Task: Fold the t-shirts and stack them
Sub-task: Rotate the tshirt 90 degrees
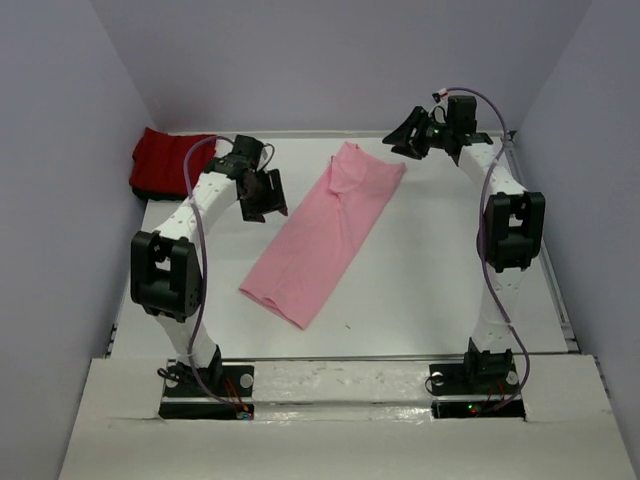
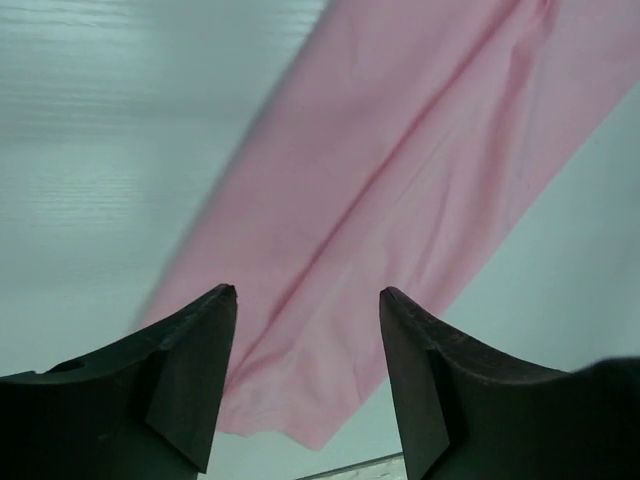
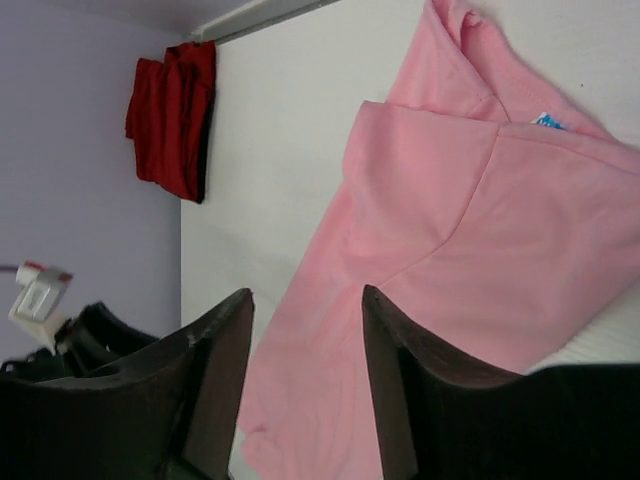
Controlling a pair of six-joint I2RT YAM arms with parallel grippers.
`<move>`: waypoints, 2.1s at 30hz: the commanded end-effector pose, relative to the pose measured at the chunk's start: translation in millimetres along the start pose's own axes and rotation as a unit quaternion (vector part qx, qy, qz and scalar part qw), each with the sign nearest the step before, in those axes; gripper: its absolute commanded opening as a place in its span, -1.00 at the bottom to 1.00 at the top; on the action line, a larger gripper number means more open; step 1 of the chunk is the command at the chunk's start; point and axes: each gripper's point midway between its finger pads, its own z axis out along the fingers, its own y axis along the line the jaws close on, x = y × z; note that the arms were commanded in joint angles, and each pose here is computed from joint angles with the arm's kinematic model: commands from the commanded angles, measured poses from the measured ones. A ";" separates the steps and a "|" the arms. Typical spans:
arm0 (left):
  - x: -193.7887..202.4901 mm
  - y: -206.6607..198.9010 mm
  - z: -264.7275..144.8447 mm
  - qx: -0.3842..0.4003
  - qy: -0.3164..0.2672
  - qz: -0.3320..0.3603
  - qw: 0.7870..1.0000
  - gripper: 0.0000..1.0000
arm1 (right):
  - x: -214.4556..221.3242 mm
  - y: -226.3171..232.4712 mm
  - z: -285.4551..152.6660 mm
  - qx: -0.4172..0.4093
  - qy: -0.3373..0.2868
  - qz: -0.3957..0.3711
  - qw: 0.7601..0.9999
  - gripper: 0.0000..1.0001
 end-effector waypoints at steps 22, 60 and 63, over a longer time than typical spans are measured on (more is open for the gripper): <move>58.8 77.0 53.4 0.083 0.089 -0.008 0.992 0.96 | 55.2 -89.1 -41.9 0.077 0.048 0.071 0.993 0.21; 102.1 85.4 33.1 0.084 0.135 0.002 0.987 0.79 | 26.8 -134.0 36.6 0.064 0.025 0.096 0.993 -0.22; 105.8 86.6 34.5 0.083 0.141 0.001 0.986 0.75 | 28.4 -133.3 43.5 0.062 0.028 0.099 0.993 -0.23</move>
